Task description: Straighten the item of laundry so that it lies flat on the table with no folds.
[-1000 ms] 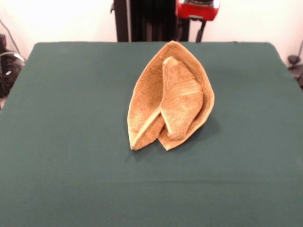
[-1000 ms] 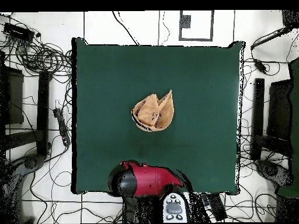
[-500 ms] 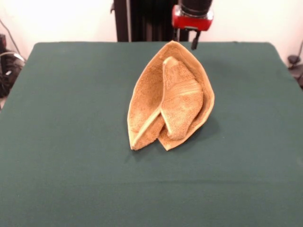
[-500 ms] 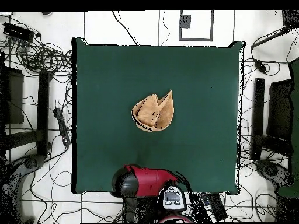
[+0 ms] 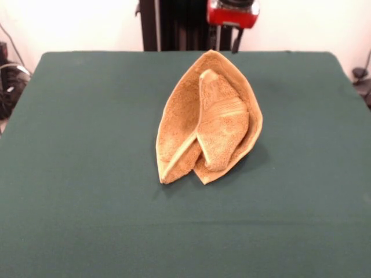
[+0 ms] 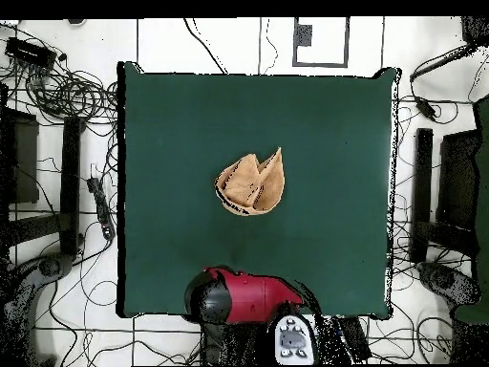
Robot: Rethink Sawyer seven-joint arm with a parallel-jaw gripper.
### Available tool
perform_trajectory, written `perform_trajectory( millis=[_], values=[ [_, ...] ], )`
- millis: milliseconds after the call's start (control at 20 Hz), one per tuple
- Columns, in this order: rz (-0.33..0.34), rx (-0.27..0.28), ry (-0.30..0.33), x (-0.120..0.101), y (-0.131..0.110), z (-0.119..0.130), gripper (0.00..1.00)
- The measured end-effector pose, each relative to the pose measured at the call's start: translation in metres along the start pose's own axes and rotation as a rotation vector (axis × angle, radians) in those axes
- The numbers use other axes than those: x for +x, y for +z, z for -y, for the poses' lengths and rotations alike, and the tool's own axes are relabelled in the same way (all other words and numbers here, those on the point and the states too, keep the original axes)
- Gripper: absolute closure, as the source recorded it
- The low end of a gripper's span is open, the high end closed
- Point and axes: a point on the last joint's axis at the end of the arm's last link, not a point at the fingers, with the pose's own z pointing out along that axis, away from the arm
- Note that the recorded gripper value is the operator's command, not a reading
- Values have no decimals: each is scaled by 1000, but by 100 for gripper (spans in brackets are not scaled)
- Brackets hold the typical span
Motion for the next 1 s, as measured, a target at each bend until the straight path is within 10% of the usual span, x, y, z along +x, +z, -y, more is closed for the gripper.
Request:
perform_trajectory(
  millis=[300,1000],
  values=[
    [-11,19,20,-19,-61,9,0],
    [106,-10,-28,-74,-85,-1,0]
  ],
)
